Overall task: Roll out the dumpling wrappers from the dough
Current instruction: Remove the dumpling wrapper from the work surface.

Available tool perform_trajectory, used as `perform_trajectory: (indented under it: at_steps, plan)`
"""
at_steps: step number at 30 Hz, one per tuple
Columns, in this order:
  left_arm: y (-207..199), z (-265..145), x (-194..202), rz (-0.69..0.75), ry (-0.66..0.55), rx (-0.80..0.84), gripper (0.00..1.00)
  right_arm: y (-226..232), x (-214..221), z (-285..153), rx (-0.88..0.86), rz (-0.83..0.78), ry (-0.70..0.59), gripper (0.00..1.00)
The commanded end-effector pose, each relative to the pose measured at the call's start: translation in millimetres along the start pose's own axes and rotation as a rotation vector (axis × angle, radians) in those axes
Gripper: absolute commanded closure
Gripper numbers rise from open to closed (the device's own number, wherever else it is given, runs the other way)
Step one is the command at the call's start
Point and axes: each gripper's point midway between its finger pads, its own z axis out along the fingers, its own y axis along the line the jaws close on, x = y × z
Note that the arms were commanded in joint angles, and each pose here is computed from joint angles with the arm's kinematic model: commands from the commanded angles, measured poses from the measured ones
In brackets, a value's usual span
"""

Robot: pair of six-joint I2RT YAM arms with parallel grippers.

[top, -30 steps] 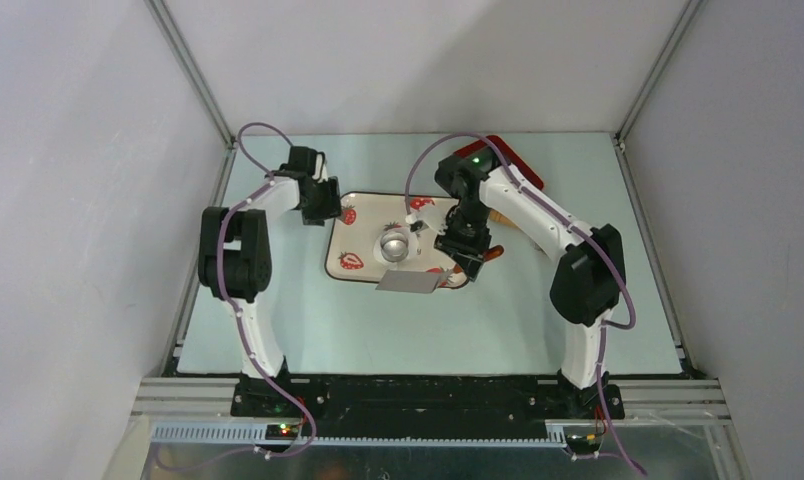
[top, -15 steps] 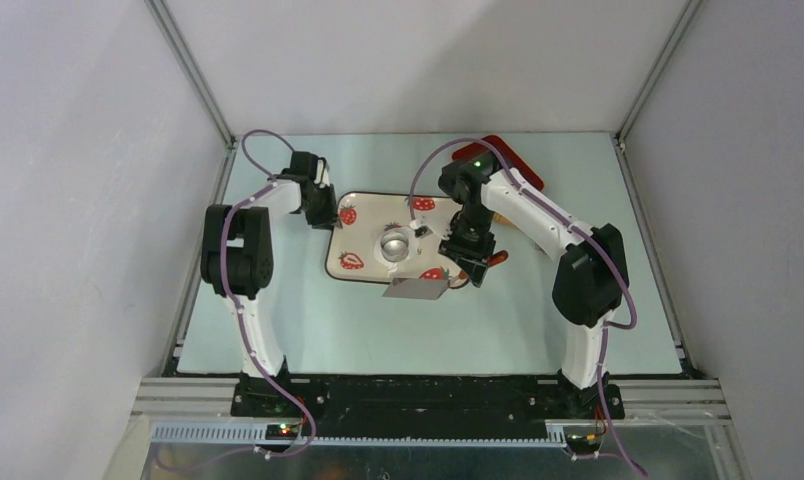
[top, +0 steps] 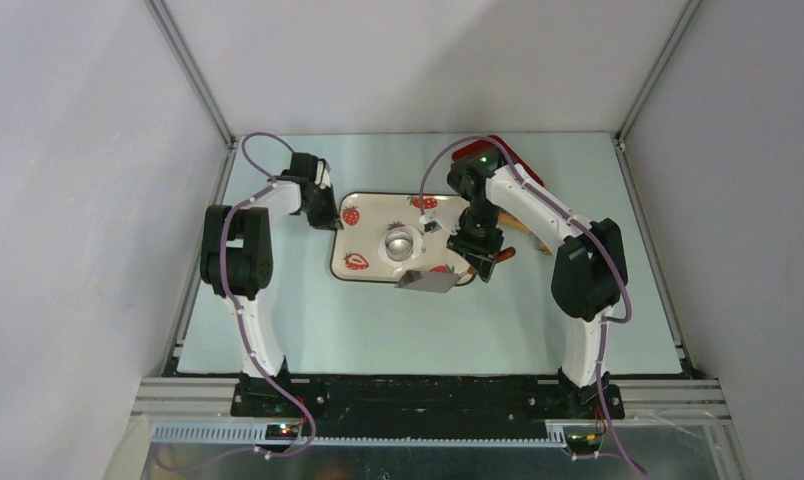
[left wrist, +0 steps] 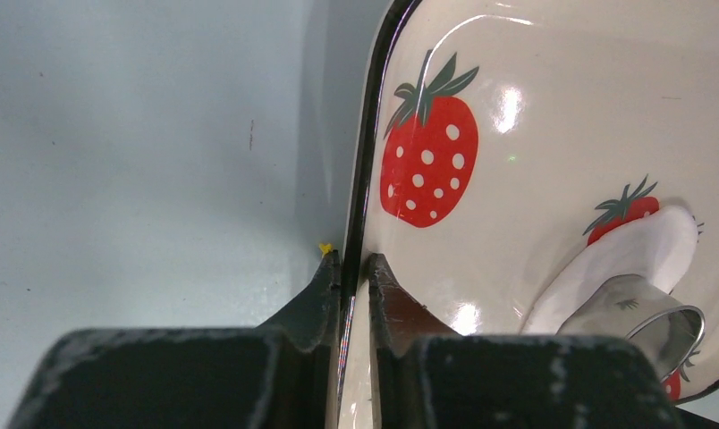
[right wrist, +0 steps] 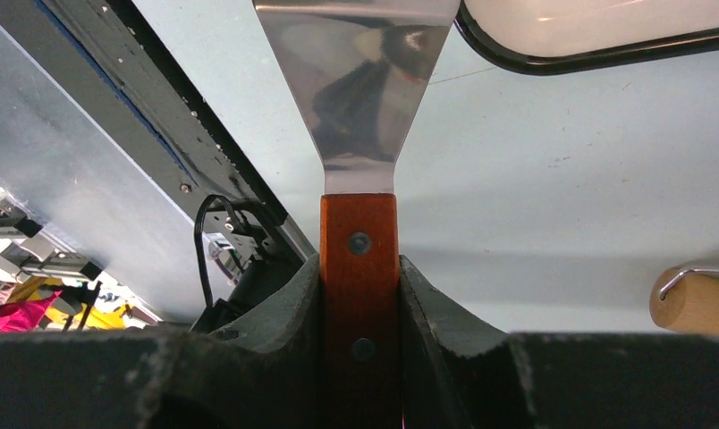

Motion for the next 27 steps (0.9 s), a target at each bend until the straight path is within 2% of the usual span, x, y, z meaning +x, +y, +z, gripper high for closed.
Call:
perform_trajectory:
  at_steps: [1, 11, 21, 27]
  plan:
    - [-1, 1, 17, -0.007, 0.035, -0.02, 1.0, 4, 3, 2, -0.033, -0.004, 0.04, 1.0]
    - [-2, 2, 17, -0.007, 0.03, -0.017, 1.0, 2, -19, 11, -0.043, -0.041, 0.047, 1.0]
    - [-3, 2, 16, -0.006, 0.027, -0.011, 1.0, 1, -42, 2, -0.022, -0.064, -0.015, 1.0]
    - [-2, 3, 16, -0.008, 0.027, -0.012, 1.0, 11, -31, -16, 0.037, -0.097, -0.029, 1.0]
